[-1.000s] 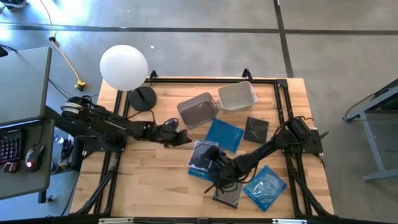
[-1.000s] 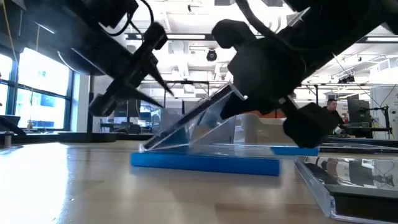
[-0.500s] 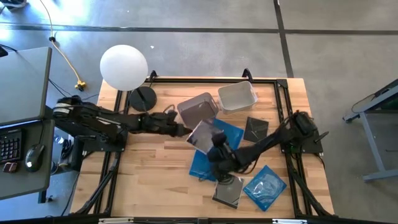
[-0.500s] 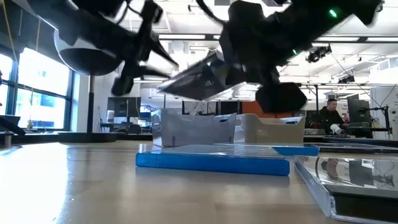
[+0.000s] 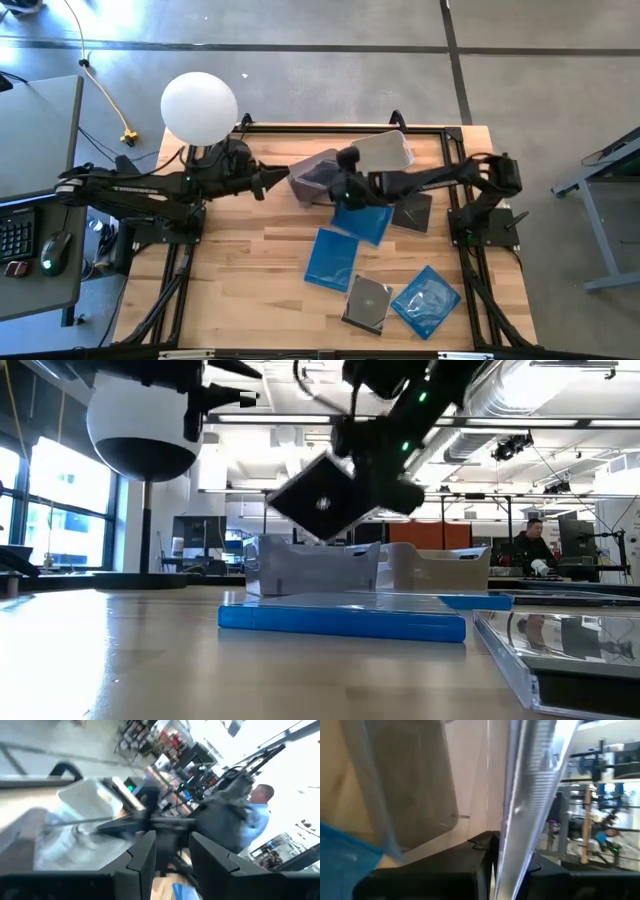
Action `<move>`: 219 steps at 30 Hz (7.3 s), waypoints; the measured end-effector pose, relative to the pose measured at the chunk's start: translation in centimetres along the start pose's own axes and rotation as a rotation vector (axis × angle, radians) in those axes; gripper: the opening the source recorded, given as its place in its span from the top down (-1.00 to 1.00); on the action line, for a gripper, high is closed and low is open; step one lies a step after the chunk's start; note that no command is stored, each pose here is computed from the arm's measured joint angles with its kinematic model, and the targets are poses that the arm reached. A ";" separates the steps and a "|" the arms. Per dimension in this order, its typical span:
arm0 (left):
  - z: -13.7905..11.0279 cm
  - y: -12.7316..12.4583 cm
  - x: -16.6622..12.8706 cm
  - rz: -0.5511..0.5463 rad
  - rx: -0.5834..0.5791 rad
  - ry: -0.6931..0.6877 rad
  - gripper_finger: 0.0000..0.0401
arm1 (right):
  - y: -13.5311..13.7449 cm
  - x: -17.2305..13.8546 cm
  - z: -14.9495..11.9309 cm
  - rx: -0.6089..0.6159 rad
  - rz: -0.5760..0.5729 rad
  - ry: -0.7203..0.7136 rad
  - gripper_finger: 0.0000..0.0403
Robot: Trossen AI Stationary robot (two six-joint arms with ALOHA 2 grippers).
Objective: Pick & place jewel cases by type
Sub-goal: Put the bottom left black CD case into the black bin, then put the bottom black CD case into the black bin
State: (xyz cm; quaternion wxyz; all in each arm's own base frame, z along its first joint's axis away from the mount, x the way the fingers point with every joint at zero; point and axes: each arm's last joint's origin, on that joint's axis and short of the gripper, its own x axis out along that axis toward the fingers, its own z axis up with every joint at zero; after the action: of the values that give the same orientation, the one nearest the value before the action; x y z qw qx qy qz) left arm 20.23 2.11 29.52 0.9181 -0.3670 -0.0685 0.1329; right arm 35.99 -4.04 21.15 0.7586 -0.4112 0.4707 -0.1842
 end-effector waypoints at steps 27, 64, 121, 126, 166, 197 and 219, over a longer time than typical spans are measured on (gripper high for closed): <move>-0.9 0.9 -0.2 0.090 0.083 0.098 0.42 | 1.0 2.7 -0.7 -0.069 -0.002 0.090 0.23; -5.8 -0.9 2.0 -0.144 0.323 0.288 0.42 | 9.2 -14.6 -14.5 0.658 0.462 0.298 0.26; -27.9 -9.3 12.2 0.244 -0.301 0.871 0.42 | 25.5 -21.2 -2.8 -0.252 0.750 -0.614 0.03; -29.8 -8.0 12.0 0.329 -0.344 0.895 0.42 | 25.8 -20.6 -2.4 -0.292 0.673 -0.570 0.02; -27.9 -6.5 13.6 0.448 -0.265 1.024 0.42 | 24.9 -19.1 -1.7 -0.356 0.561 -0.595 0.02; -27.9 -8.2 14.3 0.290 -0.294 1.045 0.42 | 24.5 -19.1 -1.4 -0.499 0.380 -0.648 0.02; -25.5 -7.2 14.3 0.561 -0.140 1.079 0.42 | 22.4 -16.3 -0.6 -0.490 0.251 -0.540 0.02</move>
State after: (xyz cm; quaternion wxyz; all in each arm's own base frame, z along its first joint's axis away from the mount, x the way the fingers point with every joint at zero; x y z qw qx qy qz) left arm 41.02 -15.41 16.47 0.7270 -0.4462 0.4968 0.1599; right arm 25.13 19.84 12.36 0.7512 -0.5533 0.3305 0.1429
